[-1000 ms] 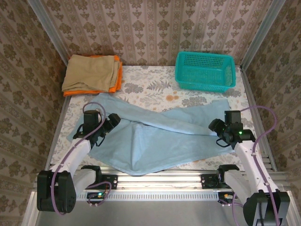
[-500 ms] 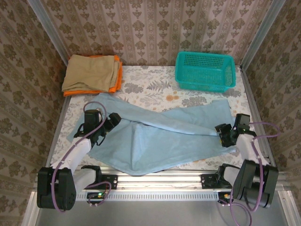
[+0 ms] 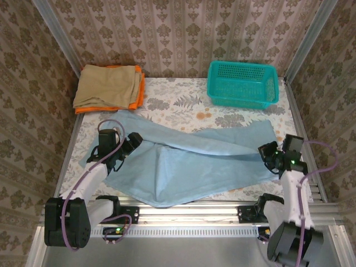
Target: Fold and stack the trousers
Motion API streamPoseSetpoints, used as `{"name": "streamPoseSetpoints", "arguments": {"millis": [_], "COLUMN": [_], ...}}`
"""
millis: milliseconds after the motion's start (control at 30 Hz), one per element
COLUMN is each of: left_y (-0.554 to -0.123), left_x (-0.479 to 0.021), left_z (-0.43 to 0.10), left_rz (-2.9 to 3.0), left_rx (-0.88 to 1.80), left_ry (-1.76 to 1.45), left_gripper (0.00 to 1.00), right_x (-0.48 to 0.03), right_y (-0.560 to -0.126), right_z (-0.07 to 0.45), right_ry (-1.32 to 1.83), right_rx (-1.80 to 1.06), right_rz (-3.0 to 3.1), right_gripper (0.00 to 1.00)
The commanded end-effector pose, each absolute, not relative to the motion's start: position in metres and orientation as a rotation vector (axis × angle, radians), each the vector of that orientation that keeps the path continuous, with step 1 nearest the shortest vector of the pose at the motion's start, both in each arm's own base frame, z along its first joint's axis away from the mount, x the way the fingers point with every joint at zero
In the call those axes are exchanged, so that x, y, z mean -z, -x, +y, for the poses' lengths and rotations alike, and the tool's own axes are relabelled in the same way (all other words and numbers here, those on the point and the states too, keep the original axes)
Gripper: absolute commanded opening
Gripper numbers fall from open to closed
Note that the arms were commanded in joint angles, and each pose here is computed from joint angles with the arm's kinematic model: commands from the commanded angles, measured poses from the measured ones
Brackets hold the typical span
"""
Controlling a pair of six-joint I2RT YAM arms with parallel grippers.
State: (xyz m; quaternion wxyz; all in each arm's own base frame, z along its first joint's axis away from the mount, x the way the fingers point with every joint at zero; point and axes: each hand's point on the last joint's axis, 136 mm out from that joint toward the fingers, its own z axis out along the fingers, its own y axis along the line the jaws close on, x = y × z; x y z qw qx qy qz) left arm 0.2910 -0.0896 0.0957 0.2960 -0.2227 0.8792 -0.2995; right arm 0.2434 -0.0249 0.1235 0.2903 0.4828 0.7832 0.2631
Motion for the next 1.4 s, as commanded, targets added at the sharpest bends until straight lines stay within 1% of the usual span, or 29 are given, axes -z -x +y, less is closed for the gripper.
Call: {"name": "streamPoseSetpoints", "arguments": {"millis": [0,267,367,433,533,633,733,867,1000,1033,1067,1133,1167,1200,1233,1267,1300,1333,1367], "left_y": [-0.299,-0.301,-0.3,-0.3,-0.3,-0.302,-0.303,-0.308,-0.315,-0.318,-0.321,-0.328,-0.332,-0.336,-0.339,-0.343,-0.347,-0.35,-0.352], "left_x": [-0.113,-0.132,-0.139,-0.142,-0.144,-0.142,-0.138,-0.133,-0.129,-0.129,-0.128,-0.127,-0.126,-0.125,-0.126,-0.126,-0.126,-0.127,-0.128], "left_z": [-0.089,-0.087,-0.085,-0.083,-0.081,-0.081,-0.081,-0.082,-0.083,-0.083,-0.084,-0.084,-0.085,-0.086,-0.087,-0.088,-0.089,-0.089,-0.089], "left_rz": [2.312,2.281,2.262,2.249,2.24,2.239,2.248,2.254,2.256,2.257,2.256,2.258,2.258,2.261,2.26,2.262,2.262,2.259,2.252], "left_rx": [0.802,0.795,0.786,0.775,0.768,0.769,0.768,0.774,0.786,0.789,0.794,0.804,0.813,0.822,0.833,0.843,0.855,0.86,0.864], "left_ry": [0.544,0.531,0.528,0.531,0.534,0.541,0.545,0.544,0.547,0.548,0.547,0.548,0.546,0.545,0.543,0.542,0.543,0.543,0.547], "left_gripper": [0.88,0.88,0.88,0.88,0.88,0.88,0.88,0.88,0.88,0.88,0.88,0.88,0.88,0.88,0.88,0.88,0.87,0.87,0.87], "right_x": [-0.152,-0.265,-0.299,-0.307,-0.302,-0.282,-0.266,-0.235,-0.204,-0.199,-0.191,-0.182,-0.169,-0.17,-0.165,-0.165,-0.168,-0.168,-0.173], "right_y": [-0.223,-0.228,-0.223,-0.217,-0.209,-0.205,-0.213,-0.253,-0.307,-0.32,-0.334,-0.364,-0.381,-0.403,-0.416,-0.427,-0.434,-0.433,-0.433], "right_z": [-0.019,-0.004,0.012,0.02,0.03,0.028,0.026,0.016,-0.013,-0.021,-0.033,-0.047,-0.055,-0.06,-0.064,-0.075,-0.085,-0.09,-0.098], "right_ry": [-1.243,-0.979,-0.848,-0.792,-0.765,-0.807,-0.827,-0.837,-0.834,-0.822,-0.842,-0.826,-0.843,-0.806,-0.801,-0.832,-0.856,-0.875,-0.893], "right_rx": [-0.674,-0.715,-0.721,-0.708,-0.72,-0.697,-0.681,-0.594,-0.447,-0.417,-0.375,-0.371,-0.358,-0.365,-0.361,-0.302,-0.247,-0.207,-0.153], "right_rz": [2.093,1.944,1.954,1.976,2.024,2.067,2.093,2.18,2.268,2.284,2.304,2.32,2.355,2.349,2.357,2.358,2.344,2.353,2.344], "right_gripper": [0.0,0.0,0.0,0.0,0.0,0.0,0.0,0.0,0.0,0.02,0.06,0.08,0.14,0.19,0.23,0.31,0.41,0.43,0.47]}}
